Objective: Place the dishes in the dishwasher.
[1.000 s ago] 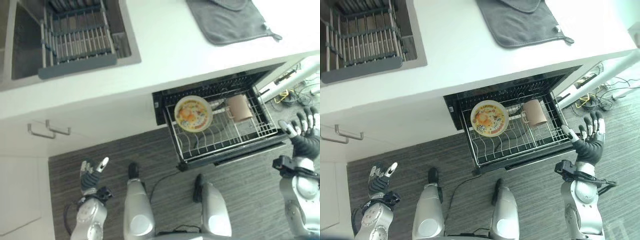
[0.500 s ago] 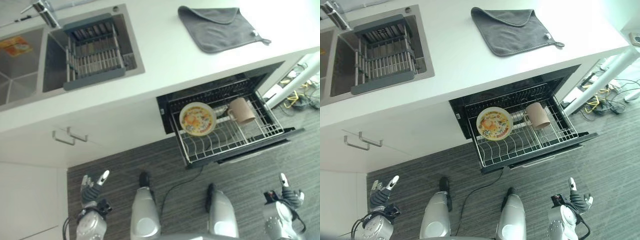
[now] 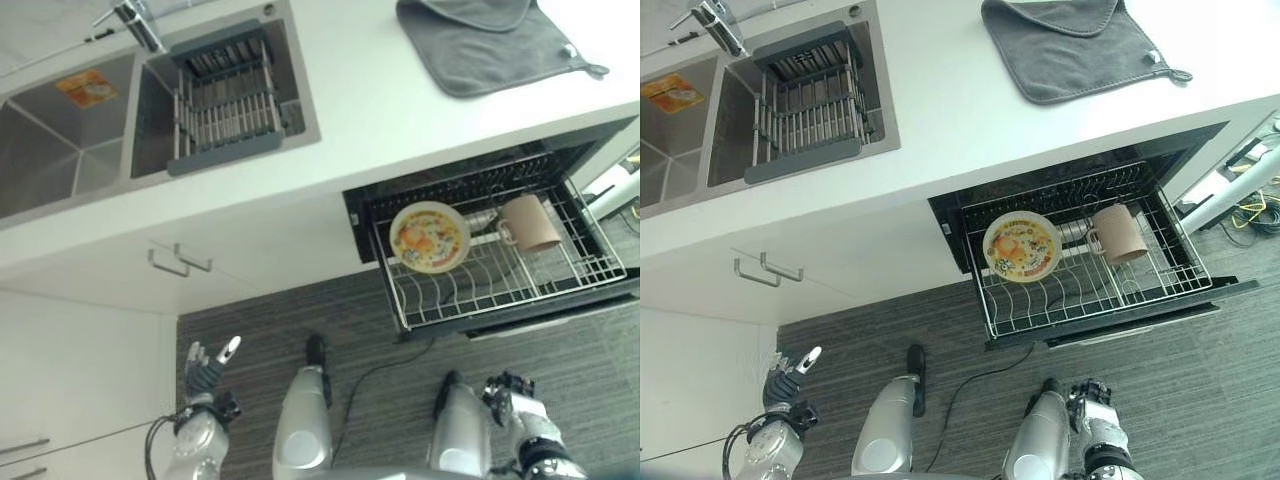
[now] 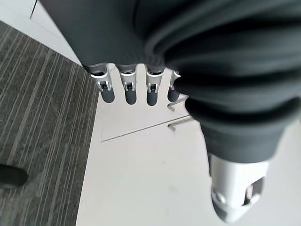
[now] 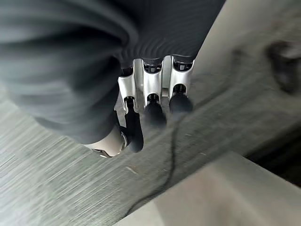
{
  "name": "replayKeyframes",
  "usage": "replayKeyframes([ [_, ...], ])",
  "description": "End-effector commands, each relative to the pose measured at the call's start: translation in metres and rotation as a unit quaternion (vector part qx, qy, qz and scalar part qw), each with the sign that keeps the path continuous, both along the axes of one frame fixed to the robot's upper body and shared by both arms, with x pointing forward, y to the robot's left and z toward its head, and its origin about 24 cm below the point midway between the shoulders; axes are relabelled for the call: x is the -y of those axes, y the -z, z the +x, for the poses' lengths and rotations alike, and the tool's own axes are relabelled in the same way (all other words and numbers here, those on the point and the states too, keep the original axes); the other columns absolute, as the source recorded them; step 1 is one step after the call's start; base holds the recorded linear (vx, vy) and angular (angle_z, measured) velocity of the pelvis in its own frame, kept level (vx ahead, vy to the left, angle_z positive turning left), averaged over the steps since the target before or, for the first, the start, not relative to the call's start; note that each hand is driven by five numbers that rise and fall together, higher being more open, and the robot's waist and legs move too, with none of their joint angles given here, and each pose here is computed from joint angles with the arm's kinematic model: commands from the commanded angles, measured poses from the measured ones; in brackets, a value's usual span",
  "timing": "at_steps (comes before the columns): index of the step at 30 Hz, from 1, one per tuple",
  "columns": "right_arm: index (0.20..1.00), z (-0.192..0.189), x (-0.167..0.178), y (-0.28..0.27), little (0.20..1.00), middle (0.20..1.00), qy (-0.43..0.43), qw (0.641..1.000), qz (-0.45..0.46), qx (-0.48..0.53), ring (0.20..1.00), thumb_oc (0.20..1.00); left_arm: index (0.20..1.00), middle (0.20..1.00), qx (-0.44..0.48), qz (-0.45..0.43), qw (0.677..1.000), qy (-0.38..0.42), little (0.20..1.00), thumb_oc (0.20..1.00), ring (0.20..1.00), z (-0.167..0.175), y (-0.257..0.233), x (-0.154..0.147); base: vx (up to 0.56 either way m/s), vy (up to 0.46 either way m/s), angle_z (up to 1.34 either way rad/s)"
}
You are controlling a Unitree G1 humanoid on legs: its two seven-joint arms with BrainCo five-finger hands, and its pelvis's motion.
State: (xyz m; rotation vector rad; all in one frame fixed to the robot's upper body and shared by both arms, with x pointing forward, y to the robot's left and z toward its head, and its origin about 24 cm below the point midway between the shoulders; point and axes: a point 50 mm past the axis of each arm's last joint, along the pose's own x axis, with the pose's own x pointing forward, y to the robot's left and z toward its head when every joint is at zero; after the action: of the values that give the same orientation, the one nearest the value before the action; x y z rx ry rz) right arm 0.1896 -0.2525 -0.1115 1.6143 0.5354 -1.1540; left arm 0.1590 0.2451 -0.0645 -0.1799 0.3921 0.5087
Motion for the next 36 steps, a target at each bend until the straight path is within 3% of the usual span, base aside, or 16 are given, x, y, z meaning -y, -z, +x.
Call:
replayKeyframes([
  [1, 0.200, 0.012, 0.000, -0.010, 0.200, 0.200, 0.022, 0.995, 0.052, 0.082, 0.200, 0.200, 1.000, 1.000, 0.037, 0.023, 0.999, -0.003, 1.000, 1.000, 1.000, 0.008, -0.016, -0.015, -0.01, 0.036, 0.05],
  [6, 0.200, 0.033, 0.019, -0.031, 0.200, 0.200, -0.005, 0.993, -0.006, 0.122, 0.200, 0.200, 1.000, 1.000, 0.035, 0.024, 0.999, 0.001, 1.000, 1.000, 1.000, 0.007, -0.017, -0.014, 0.00, 0.006, 0.01],
  [13, 0.200, 0.089, 0.036, -0.104, 0.200, 0.200, -0.061, 0.964, -0.128, 0.224, 0.200, 0.200, 1.000, 1.000, 0.039, 0.029, 0.999, 0.022, 1.000, 1.000, 1.000, 0.014, -0.028, -0.020, -0.02, -0.027, 0.00],
  [16, 0.200, 0.110, 0.047, -0.141, 0.200, 0.200, -0.112, 0.945, -0.210, 0.226, 0.200, 0.200, 1.000, 1.000, 0.042, 0.032, 0.998, 0.030, 1.000, 1.000, 1.000, 0.020, -0.031, -0.018, -0.01, -0.009, -0.01],
  [25, 0.200, 0.133, 0.078, -0.189, 0.200, 0.200, -0.184, 0.911, -0.310, 0.199, 0.200, 0.200, 1.000, 1.000, 0.029, 0.043, 0.997, 0.056, 1.000, 1.000, 1.000, 0.023, -0.032, -0.018, 0.03, -0.015, 0.02],
  [36, 0.200, 0.170, 0.077, -0.270, 0.200, 0.200, -0.241, 0.850, -0.416, 0.216, 0.200, 0.200, 1.000, 1.000, 0.013, 0.053, 0.996, 0.070, 1.000, 1.000, 1.000, 0.025, -0.033, -0.020, 0.07, 0.006, 0.08],
])
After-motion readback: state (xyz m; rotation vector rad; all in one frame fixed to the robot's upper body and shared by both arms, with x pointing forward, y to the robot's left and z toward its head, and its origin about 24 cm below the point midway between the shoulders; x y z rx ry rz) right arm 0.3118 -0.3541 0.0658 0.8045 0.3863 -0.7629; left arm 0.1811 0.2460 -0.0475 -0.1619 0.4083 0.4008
